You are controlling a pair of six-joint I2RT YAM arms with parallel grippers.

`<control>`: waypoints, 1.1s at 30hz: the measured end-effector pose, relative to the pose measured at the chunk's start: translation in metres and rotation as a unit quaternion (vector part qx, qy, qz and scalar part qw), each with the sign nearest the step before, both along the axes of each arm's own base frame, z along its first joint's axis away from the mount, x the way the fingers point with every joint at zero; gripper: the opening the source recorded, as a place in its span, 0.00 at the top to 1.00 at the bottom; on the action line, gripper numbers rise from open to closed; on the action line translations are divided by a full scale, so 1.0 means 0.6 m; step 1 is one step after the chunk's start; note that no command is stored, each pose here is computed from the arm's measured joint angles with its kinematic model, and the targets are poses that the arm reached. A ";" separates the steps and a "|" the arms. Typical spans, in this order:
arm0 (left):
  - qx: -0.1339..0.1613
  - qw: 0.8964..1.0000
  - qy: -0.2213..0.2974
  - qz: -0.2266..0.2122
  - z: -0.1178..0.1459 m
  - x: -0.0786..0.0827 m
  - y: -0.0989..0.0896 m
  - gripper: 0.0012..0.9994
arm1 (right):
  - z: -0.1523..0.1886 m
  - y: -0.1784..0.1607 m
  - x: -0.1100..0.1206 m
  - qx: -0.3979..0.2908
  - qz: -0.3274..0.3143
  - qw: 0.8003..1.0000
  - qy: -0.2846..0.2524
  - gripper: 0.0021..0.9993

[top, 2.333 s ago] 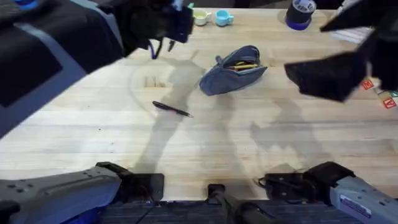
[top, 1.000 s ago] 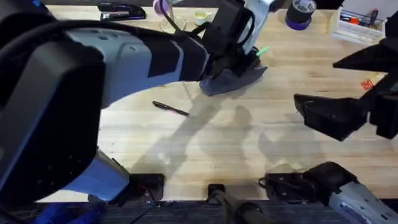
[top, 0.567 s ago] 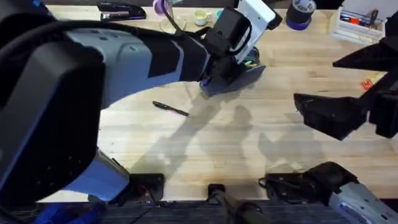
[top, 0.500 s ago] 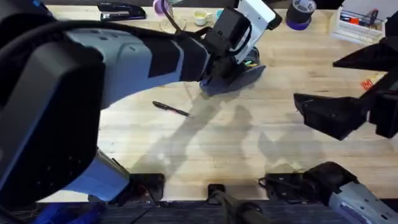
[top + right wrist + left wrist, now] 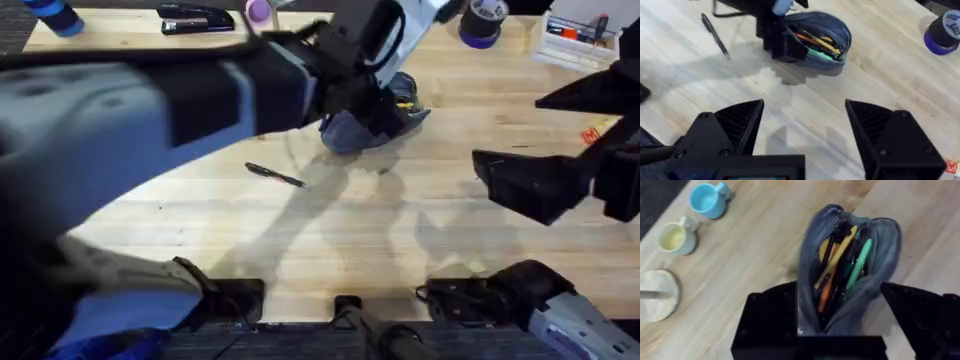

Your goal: Unzip the bag, pick up the pens from the table one at a time and place them inside, then zip the bag closed.

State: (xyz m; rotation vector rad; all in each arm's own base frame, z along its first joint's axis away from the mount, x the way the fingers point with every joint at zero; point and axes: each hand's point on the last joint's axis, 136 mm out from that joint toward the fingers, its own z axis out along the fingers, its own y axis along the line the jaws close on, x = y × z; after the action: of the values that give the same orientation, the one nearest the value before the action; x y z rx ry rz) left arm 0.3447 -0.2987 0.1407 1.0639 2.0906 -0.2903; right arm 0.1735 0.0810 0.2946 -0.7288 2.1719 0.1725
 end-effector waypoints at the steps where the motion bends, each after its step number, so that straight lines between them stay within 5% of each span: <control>1: -0.002 1.000 -0.002 0.000 0.013 -0.005 0.005 0.01 | 0.000 0.000 0.000 0.000 0.000 1.000 0.000 0.00; 8: 0.031 0.999 0.006 -0.028 0.066 -0.072 0.057 0.01 | 0.000 0.000 0.000 0.000 0.000 1.000 0.000 0.00; 20: 0.126 0.982 0.047 -0.133 0.073 -0.193 0.143 0.01 | -0.001 0.000 0.000 0.000 0.000 1.000 0.000 0.00; 25: 0.145 0.979 0.053 -0.136 0.069 -0.196 0.168 0.01 | -0.001 0.000 0.000 0.000 0.000 1.000 0.001 0.00; 33: 0.151 0.974 0.018 -0.165 0.077 -0.184 0.162 0.01 | -0.002 0.000 0.000 0.000 0.000 1.000 0.001 0.00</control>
State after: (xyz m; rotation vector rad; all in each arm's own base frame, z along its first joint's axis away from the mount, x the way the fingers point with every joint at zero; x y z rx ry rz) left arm 0.2344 -0.2018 0.1868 1.6042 2.0258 -0.1534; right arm 0.1737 0.0811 0.2937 -0.7295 2.1738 0.1725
